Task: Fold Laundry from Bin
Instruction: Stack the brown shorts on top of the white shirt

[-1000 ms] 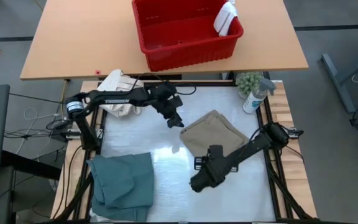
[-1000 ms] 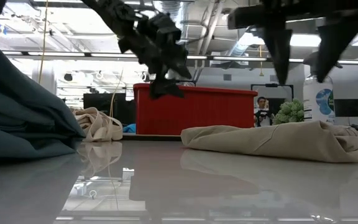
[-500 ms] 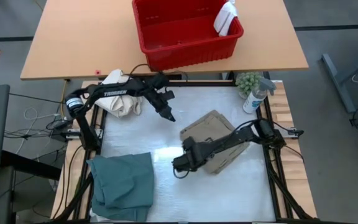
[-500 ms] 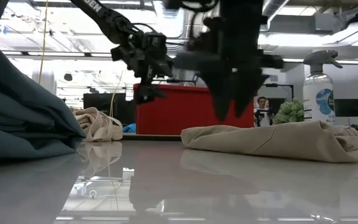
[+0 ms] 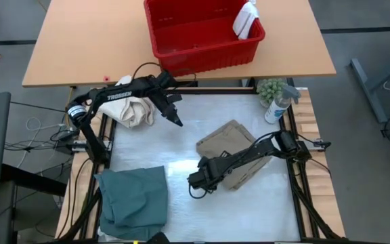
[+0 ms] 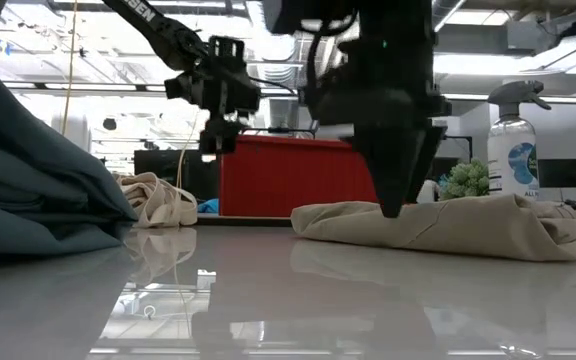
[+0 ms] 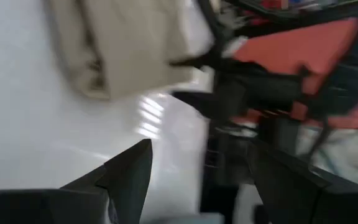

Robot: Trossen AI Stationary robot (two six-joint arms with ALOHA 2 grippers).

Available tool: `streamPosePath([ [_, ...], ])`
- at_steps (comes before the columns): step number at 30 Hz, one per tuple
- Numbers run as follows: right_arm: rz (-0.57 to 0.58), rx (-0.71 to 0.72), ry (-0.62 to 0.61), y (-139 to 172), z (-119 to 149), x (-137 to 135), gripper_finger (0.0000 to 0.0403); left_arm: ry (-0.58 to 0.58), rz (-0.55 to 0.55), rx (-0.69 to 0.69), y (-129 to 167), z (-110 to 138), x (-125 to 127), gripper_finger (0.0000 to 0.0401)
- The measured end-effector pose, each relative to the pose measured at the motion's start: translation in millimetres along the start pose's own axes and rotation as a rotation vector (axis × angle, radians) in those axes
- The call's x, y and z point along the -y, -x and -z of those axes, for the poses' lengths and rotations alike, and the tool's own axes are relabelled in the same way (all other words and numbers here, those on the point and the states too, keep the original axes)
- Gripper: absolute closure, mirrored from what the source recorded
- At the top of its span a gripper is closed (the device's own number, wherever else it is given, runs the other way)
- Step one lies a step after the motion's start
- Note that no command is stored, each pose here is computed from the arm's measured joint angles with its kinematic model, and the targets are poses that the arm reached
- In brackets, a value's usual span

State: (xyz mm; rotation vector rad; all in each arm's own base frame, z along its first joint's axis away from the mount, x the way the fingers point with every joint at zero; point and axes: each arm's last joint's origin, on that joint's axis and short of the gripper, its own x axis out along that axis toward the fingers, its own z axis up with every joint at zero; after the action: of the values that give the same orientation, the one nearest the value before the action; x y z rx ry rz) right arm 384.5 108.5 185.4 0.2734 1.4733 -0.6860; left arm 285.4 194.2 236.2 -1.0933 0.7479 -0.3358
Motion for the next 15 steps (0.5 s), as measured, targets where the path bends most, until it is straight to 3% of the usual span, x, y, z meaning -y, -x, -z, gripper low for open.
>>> streamPosePath([
  [7,0.027,-0.066,0.066,-24,-8,-2,0.0108,-0.101,0.047,0.041,27,4,57,0.0149],
  [15,-0.003,-0.219,0.123,-65,-16,-12,0.0107,-0.381,0.018,0.244,83,41,172,0.0149],
])
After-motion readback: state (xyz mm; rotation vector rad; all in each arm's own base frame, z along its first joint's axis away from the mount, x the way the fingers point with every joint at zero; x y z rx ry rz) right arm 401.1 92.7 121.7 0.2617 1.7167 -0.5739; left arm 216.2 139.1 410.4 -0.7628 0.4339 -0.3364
